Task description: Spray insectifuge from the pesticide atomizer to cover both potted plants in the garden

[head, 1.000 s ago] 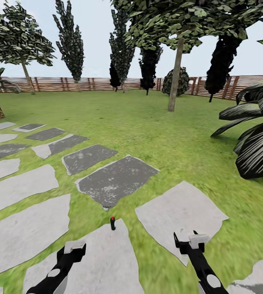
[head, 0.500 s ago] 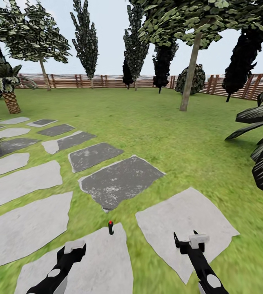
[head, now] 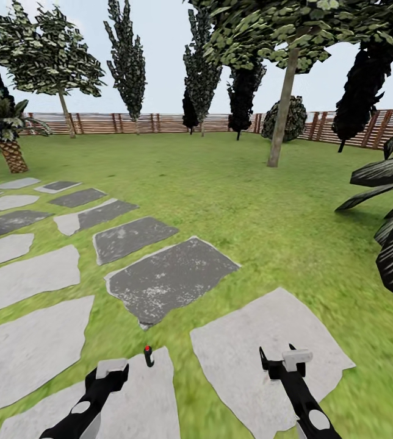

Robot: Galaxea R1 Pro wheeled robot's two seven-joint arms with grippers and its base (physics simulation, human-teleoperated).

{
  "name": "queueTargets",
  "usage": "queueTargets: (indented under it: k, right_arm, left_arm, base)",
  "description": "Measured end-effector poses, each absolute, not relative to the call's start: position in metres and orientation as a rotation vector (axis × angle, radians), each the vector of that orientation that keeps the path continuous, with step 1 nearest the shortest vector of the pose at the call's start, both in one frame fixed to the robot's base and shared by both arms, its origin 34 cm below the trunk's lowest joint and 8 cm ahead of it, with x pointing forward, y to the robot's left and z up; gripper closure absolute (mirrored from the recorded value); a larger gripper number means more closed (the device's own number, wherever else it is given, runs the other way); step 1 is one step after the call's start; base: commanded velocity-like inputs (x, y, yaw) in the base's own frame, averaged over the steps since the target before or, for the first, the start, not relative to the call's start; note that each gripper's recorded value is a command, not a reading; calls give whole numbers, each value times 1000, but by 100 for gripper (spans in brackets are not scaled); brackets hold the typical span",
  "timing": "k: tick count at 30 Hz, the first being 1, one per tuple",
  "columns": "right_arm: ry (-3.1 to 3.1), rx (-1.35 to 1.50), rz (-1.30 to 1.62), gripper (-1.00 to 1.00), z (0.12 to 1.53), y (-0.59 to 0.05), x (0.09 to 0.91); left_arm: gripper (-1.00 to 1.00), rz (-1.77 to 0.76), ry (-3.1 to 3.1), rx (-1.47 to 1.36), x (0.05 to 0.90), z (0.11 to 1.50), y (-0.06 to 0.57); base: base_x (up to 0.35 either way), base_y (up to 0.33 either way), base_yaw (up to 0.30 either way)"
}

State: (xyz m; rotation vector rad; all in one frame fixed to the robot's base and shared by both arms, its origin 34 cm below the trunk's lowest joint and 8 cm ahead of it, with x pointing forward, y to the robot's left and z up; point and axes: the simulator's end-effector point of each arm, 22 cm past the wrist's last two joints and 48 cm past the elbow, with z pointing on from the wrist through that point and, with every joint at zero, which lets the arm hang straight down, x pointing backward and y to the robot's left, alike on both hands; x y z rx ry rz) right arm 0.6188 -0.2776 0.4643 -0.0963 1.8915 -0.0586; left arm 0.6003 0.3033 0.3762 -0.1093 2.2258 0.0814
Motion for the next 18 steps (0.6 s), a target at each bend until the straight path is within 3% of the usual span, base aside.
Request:
queueTargets:
  k: [12, 18]
  right_arm:
    - [1892, -96, -58, -100, 464, -278, 619]
    - [1892, -96, -57, -100, 464, -277, 619]
  left_arm:
    - [-100, 82, 2225, -109, 600, 376, 304]
    - [-100, 81, 2225, -109, 600, 376, 303]
  base:
    - [226, -163, 4]
    - [138, -177, 200]
